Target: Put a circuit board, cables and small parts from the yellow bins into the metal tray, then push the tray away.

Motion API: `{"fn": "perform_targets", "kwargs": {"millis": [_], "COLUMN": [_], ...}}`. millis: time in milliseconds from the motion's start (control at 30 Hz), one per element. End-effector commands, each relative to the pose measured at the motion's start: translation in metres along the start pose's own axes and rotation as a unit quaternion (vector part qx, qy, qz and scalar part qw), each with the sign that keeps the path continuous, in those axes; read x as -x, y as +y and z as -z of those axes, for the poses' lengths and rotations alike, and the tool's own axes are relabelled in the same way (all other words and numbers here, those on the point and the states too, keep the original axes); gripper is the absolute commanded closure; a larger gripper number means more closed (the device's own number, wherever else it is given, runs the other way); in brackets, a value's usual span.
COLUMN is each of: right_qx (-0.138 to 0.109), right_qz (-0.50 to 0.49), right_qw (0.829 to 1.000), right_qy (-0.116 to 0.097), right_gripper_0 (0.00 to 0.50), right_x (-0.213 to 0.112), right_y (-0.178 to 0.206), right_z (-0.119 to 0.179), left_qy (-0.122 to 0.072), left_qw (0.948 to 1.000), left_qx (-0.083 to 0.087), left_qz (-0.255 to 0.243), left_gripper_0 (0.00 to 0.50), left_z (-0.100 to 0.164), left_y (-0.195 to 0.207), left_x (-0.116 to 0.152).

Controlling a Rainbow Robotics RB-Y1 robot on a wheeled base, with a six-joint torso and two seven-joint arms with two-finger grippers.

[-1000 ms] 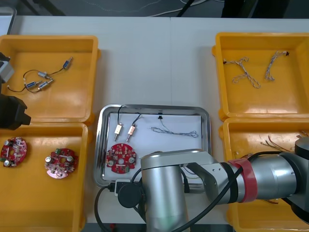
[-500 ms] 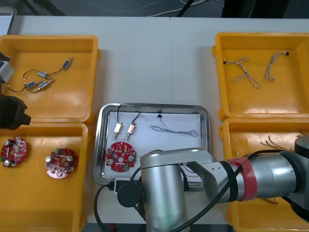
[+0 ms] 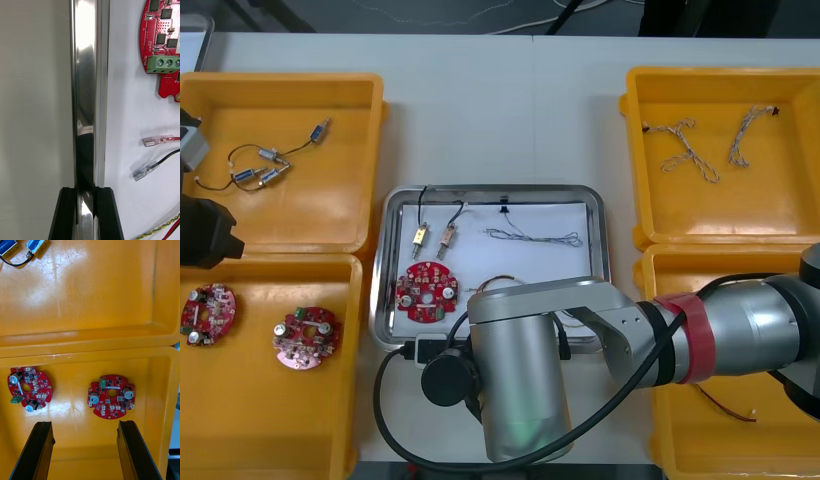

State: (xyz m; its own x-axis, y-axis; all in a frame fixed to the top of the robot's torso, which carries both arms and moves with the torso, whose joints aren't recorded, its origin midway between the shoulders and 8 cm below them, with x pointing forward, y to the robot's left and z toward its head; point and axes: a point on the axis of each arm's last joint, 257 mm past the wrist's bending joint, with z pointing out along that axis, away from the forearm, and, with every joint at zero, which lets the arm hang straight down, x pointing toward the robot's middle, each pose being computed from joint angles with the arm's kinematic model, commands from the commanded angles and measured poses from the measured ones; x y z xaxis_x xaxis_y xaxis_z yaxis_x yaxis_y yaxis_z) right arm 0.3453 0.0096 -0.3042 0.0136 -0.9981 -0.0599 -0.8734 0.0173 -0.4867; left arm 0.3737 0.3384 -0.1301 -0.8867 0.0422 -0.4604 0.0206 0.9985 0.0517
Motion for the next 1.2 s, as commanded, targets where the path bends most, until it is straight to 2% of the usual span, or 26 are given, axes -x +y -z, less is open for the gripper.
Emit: {"fn": "perform_targets", "kwargs": {"millis": [33,467,833,1200], "right_qx": [-0.032,-0.069,-0.101,-0.130], "right_qz": [0.000,-0.011,-0.015,-0.010], "right_qw": [0.999,0.998,0.995,0.991], "right_qy": [-0.006,0.008,0.005,0.012], "right_gripper_0": [0.500,0.500,0.500,0.500], "right_x": [0.000,-0.009,-0.004,-0.009], "right_y": [-0.028,-0.072,-0.112,-0.147], "right_z": [0.006,-0.001,-0.003,-0.007], "left_qy": [-0.009,-0.009,-0.009,-0.009], "left_qw": [0.9990,0.9990,0.9990,0.9990], "left_qx": [0.026,0.026,0.026,0.026], "left_qz": [-0.036,-0.036,-0.036,-0.036], "left_gripper_0": [0.000,0.000,0.000,0.000], "left_z": [0.012,0.012,0.012,0.012], "left_y": [0.017,0.017,0.017,0.017], "left_x": [0.001,0.001,0.001,0.001]}}
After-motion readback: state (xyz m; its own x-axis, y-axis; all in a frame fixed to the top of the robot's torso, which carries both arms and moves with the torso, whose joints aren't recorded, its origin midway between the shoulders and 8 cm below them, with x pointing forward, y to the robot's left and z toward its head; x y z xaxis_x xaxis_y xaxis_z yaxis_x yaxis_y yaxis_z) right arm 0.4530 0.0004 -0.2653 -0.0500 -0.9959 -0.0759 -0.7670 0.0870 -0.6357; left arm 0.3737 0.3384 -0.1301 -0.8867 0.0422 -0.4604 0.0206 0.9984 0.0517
